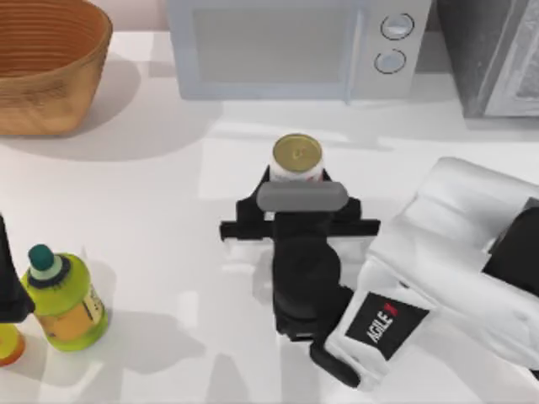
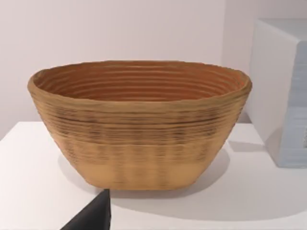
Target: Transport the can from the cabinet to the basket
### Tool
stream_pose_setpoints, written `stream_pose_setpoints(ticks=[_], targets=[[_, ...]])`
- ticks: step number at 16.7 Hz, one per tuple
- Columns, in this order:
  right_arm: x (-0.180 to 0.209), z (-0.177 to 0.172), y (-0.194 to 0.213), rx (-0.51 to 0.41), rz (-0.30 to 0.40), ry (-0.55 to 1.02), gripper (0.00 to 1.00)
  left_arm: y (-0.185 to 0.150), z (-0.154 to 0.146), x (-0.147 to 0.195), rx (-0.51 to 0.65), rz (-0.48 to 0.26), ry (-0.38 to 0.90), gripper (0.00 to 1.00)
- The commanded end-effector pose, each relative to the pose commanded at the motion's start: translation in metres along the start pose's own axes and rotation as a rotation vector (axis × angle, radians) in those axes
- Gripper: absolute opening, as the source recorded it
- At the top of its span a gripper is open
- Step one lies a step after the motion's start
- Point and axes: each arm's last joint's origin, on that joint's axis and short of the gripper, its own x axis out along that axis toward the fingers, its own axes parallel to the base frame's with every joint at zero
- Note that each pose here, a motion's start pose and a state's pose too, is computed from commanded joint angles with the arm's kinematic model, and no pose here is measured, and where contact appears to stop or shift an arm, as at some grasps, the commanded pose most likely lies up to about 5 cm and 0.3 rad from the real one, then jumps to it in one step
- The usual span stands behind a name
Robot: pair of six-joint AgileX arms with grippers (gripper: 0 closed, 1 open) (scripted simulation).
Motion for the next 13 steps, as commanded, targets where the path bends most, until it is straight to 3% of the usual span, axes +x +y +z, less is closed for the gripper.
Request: stream_pose_setpoints(ticks=[2,13], targets=[[0.0,0.0,0.0,0.0,0.0,0.0,0.0,0.0,0.0,0.0,0.0,0.0,0.0,1.0],[0.0,0.0,0.0,0.0,0.0,0.0,0.83,0.0,0.0,0.0,0.0,0.0,0.0,1.0]])
